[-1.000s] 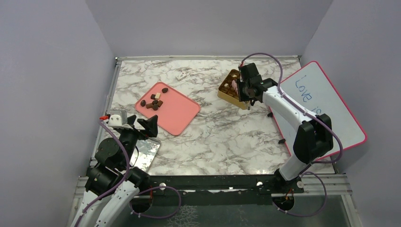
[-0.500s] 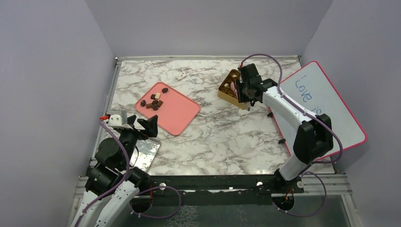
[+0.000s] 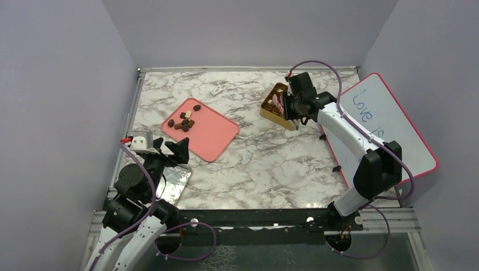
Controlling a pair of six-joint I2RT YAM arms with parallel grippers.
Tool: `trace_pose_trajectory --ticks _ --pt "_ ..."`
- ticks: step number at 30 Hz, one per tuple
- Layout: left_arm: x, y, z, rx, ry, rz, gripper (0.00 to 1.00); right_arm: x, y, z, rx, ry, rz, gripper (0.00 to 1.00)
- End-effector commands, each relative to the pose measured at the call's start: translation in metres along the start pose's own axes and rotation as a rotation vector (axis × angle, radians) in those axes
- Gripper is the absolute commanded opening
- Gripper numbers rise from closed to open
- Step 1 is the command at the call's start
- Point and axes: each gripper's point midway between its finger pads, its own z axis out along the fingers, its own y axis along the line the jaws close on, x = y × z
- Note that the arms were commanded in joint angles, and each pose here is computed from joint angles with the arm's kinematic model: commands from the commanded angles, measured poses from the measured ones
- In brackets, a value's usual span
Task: Pack the chocolate
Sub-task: Place the fake chocolate in the packing box, then pick up the fake chocolate from the plate.
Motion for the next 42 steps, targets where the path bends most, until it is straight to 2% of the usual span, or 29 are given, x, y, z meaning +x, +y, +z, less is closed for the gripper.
trace_pose_trajectory --ticks 1,5,9,15,21,29,37,42 --pt "-0.003 0.002 0.004 -0.018 -0.020 0.008 0.99 -0.016 0.010 -0.023 -0.073 -0.051 0.021 0.36" --pt "-0.005 0.004 0.004 -0.031 -0.030 0.003 0.99 -0.021 0.019 -0.029 -0.124 -0.071 0.026 0.36" --pt "-0.005 0.005 0.005 -0.037 -0.029 -0.008 0.99 -0.032 0.043 -0.032 -0.266 -0.146 -0.004 0.36" --pt "-0.001 0.006 0.007 -0.046 -0.017 0.003 0.99 -0.034 0.058 -0.016 -0.305 -0.117 -0.070 0.36" --pt "-0.004 0.009 0.005 -0.056 -0.035 0.006 0.99 -0.043 0.105 -0.018 -0.397 -0.191 -0.176 0.36" --pt "-0.012 0.009 -0.002 -0.043 -0.070 -0.010 0.99 -0.029 0.180 -0.011 -0.483 -0.220 -0.314 0.38" --pt "-0.018 0.011 -0.008 -0.046 -0.104 -0.030 0.99 -0.033 0.229 0.034 -0.444 -0.229 -0.419 0.39" --pt "-0.019 0.011 -0.009 -0.043 -0.111 -0.037 0.99 -0.048 0.247 0.061 -0.420 -0.234 -0.427 0.39"
